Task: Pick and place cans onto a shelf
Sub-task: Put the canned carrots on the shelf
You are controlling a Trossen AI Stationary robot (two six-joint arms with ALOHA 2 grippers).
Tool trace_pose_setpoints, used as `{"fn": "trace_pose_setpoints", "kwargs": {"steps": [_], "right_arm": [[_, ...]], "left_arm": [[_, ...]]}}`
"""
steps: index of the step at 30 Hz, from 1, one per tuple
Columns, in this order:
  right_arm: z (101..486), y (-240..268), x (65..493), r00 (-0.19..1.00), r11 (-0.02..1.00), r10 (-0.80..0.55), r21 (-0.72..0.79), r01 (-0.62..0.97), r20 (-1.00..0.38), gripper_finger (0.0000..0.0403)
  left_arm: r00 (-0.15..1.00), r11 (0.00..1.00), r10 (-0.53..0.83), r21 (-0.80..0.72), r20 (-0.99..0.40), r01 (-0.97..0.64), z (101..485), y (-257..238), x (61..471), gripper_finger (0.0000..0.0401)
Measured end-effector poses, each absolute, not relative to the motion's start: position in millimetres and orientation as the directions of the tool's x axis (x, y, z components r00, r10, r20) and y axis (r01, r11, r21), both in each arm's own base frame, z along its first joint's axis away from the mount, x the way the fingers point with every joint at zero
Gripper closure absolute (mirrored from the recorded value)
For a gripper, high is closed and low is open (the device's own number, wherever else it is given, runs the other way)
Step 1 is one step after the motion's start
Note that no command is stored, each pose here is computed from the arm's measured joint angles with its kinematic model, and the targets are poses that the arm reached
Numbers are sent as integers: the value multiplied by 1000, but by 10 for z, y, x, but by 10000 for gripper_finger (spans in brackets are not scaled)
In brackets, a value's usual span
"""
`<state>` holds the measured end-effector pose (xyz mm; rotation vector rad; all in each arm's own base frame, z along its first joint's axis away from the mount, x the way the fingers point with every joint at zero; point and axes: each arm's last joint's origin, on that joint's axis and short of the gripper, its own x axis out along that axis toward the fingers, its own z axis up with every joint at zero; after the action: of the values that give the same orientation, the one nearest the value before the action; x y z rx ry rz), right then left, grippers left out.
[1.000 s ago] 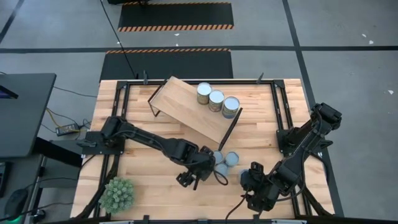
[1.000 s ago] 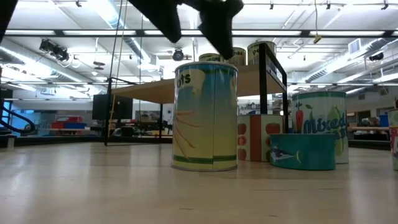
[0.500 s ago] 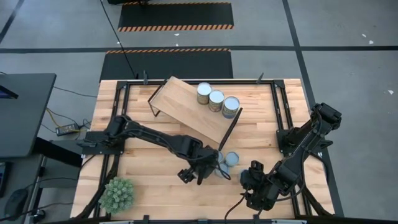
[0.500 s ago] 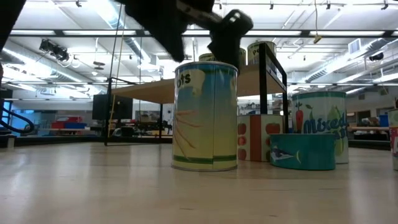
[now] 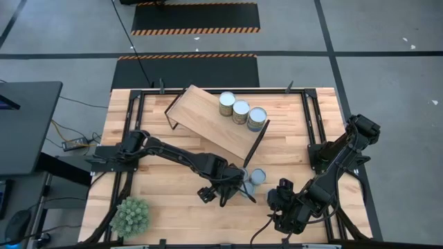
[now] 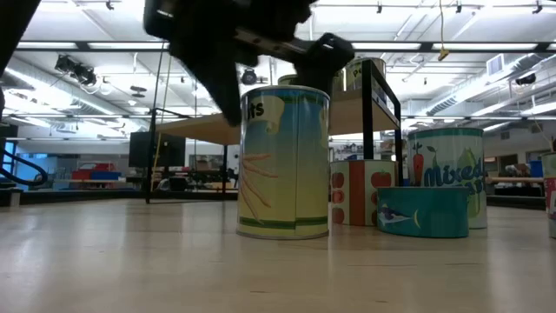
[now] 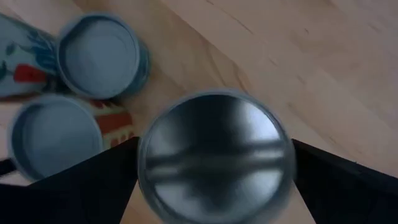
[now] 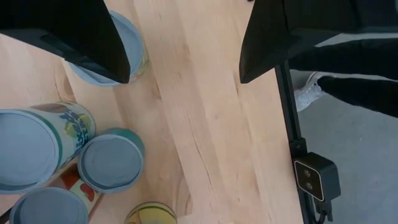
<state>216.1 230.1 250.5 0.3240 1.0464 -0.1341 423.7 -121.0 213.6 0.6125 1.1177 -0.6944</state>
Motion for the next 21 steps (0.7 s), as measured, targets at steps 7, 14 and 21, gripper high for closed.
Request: {"fn": "trace_pose_setpoints", "kwargs": {"steps": [7, 14, 21], "right_arm": [[2504, 2300, 2161, 497, 944, 44, 199, 263, -867, 94], [2503, 2298, 2160, 495, 945, 42, 196, 263, -868, 94], [2501, 2294, 2157, 492, 945, 39, 192, 265, -870, 94]], "left_arm": [[234, 636, -147, 89, -961, 766, 2025, -1205, 4233, 25], [241, 680, -128, 92, -962, 727, 2010, -1199, 4245, 97], [224, 749, -168, 24, -960, 663, 2186, -1147, 4161, 103]]}}
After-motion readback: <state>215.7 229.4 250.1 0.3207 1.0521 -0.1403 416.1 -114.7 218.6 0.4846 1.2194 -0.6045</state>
